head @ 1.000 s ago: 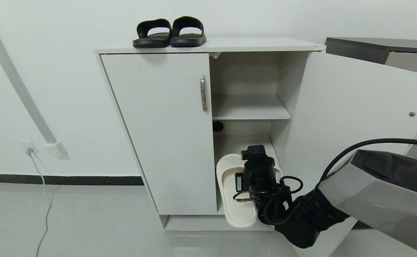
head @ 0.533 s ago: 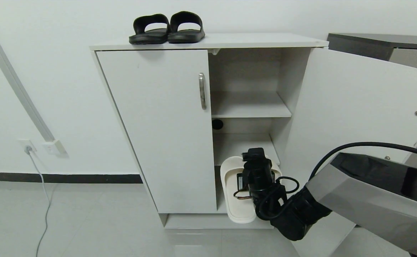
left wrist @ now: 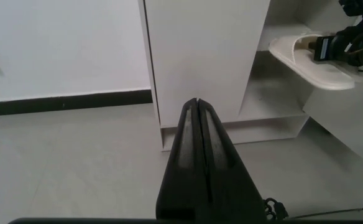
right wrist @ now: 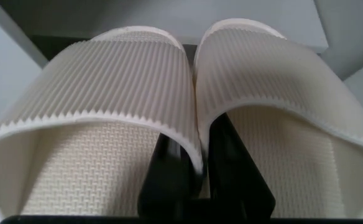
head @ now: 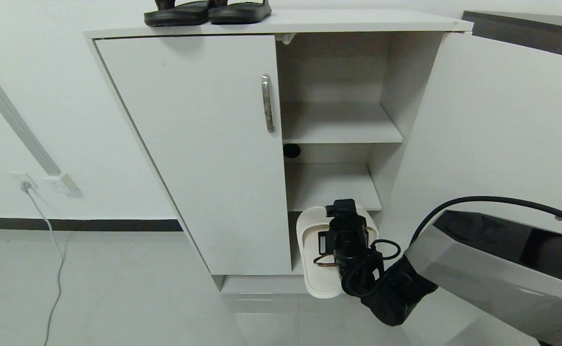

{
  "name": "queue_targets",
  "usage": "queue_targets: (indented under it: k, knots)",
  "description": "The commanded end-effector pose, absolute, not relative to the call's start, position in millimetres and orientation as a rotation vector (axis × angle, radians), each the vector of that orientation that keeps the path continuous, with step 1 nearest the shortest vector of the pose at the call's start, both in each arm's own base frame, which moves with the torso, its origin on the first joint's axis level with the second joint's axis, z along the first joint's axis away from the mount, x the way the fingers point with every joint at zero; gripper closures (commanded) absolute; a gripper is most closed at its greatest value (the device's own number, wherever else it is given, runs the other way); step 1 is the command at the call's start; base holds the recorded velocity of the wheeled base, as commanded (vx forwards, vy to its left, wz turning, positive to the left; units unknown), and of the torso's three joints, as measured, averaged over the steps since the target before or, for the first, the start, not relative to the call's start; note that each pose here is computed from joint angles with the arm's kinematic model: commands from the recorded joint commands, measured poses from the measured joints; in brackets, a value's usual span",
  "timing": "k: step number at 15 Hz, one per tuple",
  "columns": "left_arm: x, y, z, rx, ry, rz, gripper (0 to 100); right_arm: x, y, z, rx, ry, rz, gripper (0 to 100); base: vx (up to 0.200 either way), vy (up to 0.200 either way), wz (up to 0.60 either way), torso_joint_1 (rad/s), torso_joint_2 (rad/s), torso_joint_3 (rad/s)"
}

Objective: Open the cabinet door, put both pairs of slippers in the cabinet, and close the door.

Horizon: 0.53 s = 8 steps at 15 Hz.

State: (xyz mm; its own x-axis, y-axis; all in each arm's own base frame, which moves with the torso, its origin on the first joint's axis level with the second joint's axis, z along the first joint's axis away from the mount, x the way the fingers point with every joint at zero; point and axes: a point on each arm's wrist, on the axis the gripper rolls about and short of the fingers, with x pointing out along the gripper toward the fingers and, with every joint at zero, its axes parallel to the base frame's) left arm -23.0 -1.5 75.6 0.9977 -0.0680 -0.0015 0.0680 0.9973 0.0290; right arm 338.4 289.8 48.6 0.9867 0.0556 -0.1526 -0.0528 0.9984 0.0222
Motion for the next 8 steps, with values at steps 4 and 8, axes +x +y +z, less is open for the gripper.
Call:
queue_targets:
  k: [4, 8]
  knots:
    - [-22.9, -1.4, 75.6, 0.029, 0.002, -0.068, 100, 349.5, 284.8, 27.7, -0.035, 0.042, 0.043, 100, 0.000, 0.000, 0.00, 0.000, 0.00, 0.000]
    - [-22.9, -1.4, 75.6, 0.028, 0.002, -0.069, 100, 349.2, 284.5, 33.8, -0.031, 0.033, 0.041, 100, 0.000, 0.000, 0.00, 0.000, 0.00, 0.000]
